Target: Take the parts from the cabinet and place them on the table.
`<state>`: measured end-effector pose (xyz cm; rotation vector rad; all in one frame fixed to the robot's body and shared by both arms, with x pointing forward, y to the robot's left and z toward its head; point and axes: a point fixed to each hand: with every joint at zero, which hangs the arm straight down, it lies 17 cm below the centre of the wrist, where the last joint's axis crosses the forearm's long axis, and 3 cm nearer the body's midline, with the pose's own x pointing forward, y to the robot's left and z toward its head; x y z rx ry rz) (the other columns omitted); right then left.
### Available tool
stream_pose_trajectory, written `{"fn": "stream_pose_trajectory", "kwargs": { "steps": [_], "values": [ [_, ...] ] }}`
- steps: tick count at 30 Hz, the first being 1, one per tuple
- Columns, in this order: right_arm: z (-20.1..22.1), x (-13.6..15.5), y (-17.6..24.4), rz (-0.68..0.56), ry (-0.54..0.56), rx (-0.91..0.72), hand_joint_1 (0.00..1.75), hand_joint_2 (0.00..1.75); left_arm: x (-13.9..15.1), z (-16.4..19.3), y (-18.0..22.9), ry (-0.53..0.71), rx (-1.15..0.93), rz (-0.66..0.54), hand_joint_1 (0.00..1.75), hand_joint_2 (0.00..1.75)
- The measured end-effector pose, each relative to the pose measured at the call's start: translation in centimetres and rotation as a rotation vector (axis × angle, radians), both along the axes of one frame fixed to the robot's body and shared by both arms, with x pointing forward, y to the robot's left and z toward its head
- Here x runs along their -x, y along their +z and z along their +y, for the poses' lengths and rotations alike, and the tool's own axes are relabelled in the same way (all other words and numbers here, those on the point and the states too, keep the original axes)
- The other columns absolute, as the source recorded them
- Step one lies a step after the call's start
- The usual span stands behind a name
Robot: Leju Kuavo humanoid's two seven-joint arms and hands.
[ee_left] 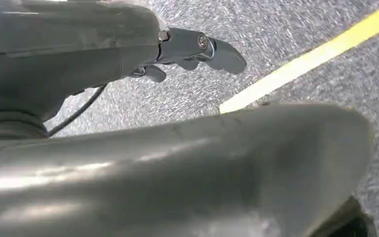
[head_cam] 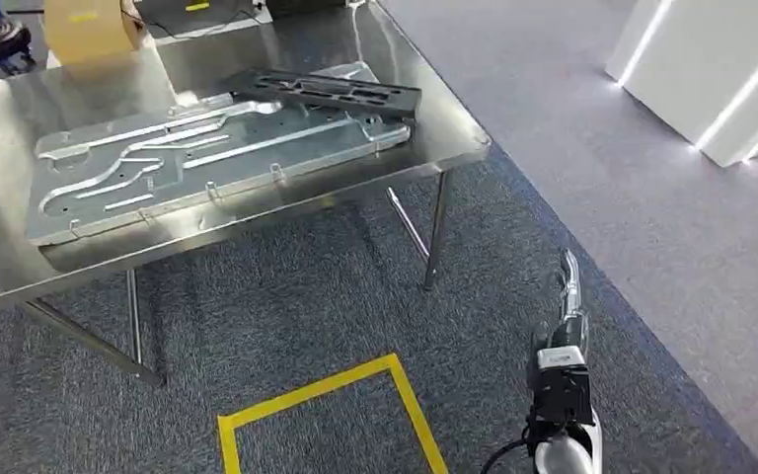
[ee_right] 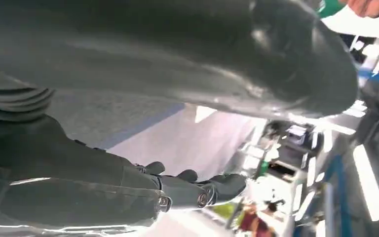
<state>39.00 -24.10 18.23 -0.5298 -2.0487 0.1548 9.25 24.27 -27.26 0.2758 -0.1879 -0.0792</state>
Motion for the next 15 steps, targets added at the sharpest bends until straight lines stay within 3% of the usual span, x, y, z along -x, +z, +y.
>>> {"fn": "stream_pose_trajectory", "kwargs": {
  "steps": [15],
  "values": [
    [-4.6, -0.8, -8.5, 0.22, -0.104, -0.131, 0.0, 0.0, 0.4, 1.2, -0.1, -0.039, -0.024, 0.016, 0.0, 0.0]
  ]
}}
